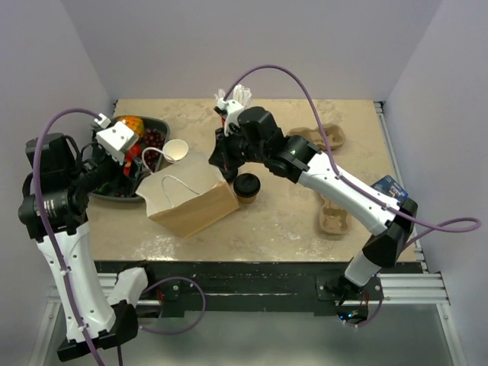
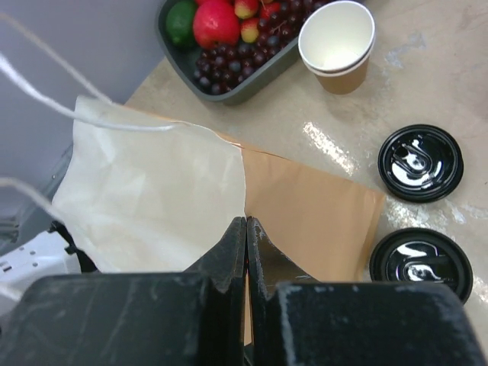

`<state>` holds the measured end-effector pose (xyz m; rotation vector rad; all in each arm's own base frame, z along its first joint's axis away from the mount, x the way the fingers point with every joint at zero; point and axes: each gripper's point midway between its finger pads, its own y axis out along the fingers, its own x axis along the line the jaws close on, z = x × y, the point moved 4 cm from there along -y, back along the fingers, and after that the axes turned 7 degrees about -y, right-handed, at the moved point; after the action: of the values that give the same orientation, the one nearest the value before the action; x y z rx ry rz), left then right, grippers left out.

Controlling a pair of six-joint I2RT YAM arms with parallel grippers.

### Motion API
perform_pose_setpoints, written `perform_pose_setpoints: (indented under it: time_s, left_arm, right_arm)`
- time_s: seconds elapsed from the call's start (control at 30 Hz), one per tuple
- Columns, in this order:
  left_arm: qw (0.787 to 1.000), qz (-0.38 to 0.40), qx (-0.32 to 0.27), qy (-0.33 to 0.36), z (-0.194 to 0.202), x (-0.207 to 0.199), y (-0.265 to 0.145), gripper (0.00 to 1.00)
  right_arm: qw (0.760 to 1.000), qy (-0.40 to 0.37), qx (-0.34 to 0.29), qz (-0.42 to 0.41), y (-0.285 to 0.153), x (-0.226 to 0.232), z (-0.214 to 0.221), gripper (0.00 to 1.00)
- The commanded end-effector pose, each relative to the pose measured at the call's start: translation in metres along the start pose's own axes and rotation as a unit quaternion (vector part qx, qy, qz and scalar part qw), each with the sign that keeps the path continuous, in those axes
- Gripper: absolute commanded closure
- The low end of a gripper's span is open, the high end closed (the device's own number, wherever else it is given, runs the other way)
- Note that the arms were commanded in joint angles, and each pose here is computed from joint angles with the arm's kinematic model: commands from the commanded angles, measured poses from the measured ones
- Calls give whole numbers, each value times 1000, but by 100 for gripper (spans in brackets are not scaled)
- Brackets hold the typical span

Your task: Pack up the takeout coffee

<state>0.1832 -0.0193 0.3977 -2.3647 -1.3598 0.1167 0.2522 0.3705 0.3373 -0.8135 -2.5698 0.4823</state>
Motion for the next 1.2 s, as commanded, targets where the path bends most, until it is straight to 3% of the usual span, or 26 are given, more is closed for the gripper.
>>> perform_pose_setpoints:
  time_s: [0.0,0.17,0.4,0.73,1.03,1.17]
  left_arm:
    - [994,92,-24,-56,6,-29,8,26]
    - [991,111,-41,-61,17,-35,16,24]
    - [994,107,-22,-28,35,-27,27,26]
    - [990,134,-3,-43,51,-8,59,31]
    - [971,223,58,-57,66,-41,78,35]
    - [974,207,66,-70,69,-40,85,38]
  right_arm:
    - [1000,-9,19,-4,-26,-7,13,100]
    - [1000,1,25,-3,-34,-14,29,100]
    - [1000,-7,16,-8,-43,-13,28,100]
    - [1000,-9,16,-7,-46,-13,32,100]
    - [1000,-7,21,-6,-41,-16,37,100]
    - [1000,-9,22,-5,-39,-16,38,100]
